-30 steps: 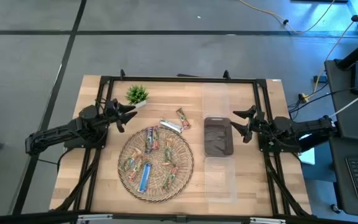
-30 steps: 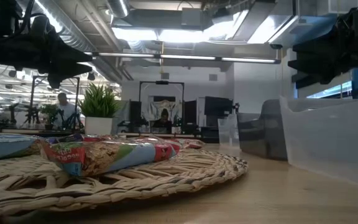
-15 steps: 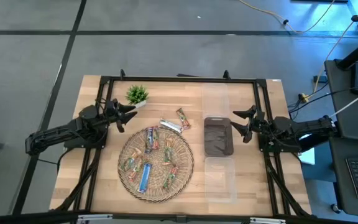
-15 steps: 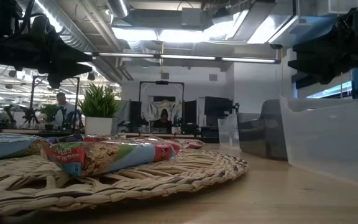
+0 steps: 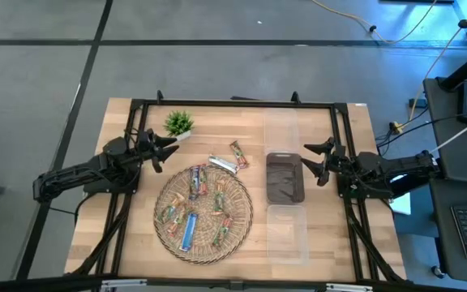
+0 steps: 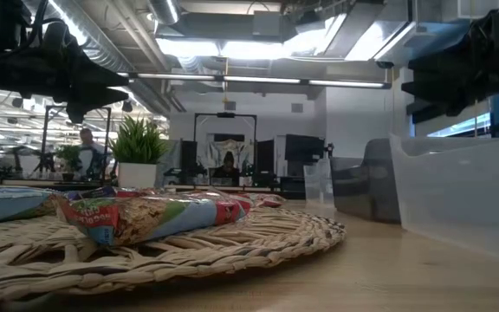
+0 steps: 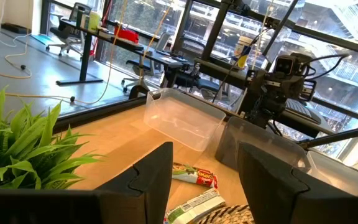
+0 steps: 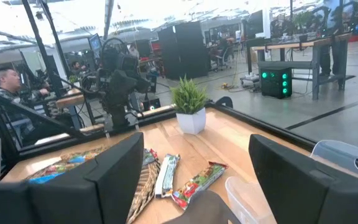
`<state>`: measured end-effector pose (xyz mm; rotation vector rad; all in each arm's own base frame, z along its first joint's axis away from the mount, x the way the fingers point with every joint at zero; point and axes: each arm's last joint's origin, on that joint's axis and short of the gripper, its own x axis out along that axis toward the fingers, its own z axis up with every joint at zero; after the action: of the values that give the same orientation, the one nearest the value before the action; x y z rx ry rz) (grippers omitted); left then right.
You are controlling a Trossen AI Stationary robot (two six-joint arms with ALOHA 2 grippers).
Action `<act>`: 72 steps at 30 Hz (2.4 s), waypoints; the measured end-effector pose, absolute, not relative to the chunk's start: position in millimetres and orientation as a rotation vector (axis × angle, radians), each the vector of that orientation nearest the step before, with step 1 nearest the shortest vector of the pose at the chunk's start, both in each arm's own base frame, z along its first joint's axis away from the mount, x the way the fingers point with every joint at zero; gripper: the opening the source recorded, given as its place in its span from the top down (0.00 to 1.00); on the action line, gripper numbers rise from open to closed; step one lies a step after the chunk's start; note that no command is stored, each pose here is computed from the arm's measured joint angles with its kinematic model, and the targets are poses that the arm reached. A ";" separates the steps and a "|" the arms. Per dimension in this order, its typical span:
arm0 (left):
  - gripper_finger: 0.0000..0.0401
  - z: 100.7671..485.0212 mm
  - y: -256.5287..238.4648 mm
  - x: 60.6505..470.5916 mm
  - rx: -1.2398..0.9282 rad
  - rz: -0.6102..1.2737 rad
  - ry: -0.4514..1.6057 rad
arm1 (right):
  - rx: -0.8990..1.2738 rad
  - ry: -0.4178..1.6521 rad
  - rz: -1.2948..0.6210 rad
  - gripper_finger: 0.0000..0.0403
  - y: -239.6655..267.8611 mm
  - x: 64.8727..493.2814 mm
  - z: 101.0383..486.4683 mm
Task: Pick and place Granola Bars by type
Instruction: Put the red granola bar into the top transparent bin
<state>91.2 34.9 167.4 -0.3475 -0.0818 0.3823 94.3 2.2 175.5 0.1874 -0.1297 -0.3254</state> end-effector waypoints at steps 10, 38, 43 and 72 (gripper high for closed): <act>0.58 167.3 34.9 91.2 -0.348 0.382 -0.082 | 0.223 -0.152 -0.348 0.27 1.5 93.9 177.0; 0.58 167.3 34.9 91.2 -0.348 0.382 -0.082 | 0.113 0.072 -0.614 0.27 -2.0 179.9 349.6; 0.58 167.4 34.9 91.2 -0.348 0.382 -0.082 | 0.182 0.304 -0.581 0.27 -21.3 248.9 358.1; 0.58 167.3 34.9 91.2 -0.348 0.383 -0.081 | 0.501 1.192 -0.628 0.34 -102.9 431.4 182.6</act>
<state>91.2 34.9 167.3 -0.3476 -0.0815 0.3827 431.4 -102.9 182.6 0.5008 1.1919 -0.6280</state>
